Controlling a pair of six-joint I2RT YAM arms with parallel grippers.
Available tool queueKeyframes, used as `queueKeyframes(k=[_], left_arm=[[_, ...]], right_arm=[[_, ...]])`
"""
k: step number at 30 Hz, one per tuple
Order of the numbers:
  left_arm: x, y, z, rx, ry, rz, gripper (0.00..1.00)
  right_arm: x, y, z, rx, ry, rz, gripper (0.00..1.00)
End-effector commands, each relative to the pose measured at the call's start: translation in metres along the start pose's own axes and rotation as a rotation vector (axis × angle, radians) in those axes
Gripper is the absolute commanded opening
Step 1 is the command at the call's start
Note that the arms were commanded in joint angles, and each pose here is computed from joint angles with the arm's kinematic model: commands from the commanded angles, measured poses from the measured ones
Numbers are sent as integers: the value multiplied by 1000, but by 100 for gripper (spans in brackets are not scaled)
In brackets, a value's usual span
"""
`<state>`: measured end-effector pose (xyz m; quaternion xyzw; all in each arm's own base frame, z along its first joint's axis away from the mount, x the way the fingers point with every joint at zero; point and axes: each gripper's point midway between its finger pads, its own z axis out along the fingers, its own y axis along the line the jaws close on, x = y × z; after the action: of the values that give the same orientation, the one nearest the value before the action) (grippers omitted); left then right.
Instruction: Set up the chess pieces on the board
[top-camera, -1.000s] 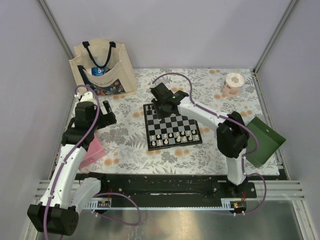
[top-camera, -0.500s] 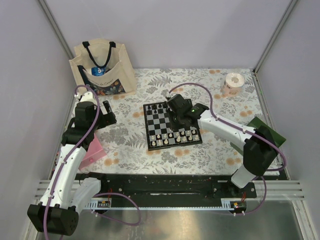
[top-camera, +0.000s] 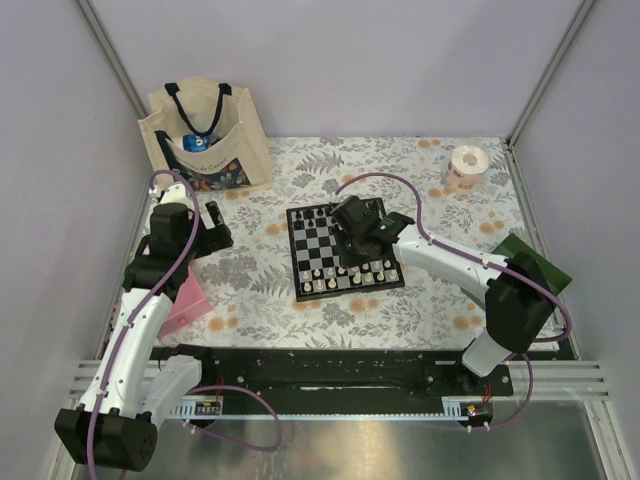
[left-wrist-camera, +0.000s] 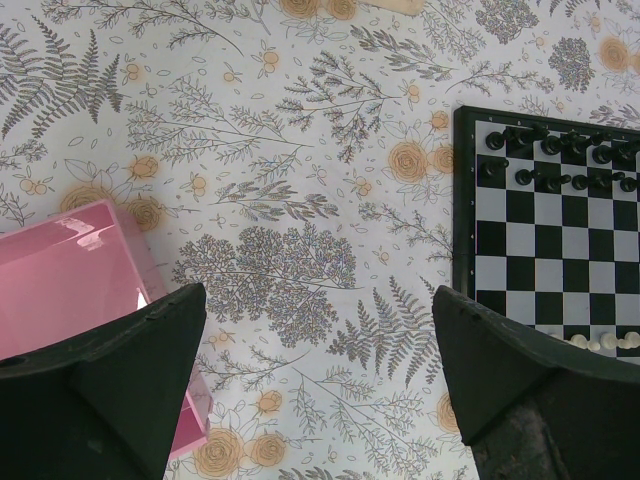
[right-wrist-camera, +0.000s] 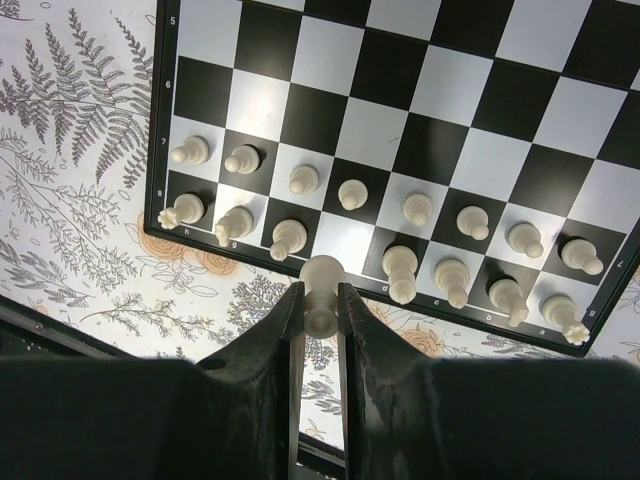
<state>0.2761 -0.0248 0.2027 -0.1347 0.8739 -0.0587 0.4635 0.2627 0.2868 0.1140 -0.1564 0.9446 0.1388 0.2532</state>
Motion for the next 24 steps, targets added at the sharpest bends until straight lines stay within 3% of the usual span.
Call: queueKeyframes(k=[1,24], left_arm=[[-9,-4,1,22,-34,-2,99],[-10,-4,0,23,-42,-2,99]], right_arm=[[-8,9,-13,-27,-33,-4,11],[-5,7,-20,-30,-44,0,10]])
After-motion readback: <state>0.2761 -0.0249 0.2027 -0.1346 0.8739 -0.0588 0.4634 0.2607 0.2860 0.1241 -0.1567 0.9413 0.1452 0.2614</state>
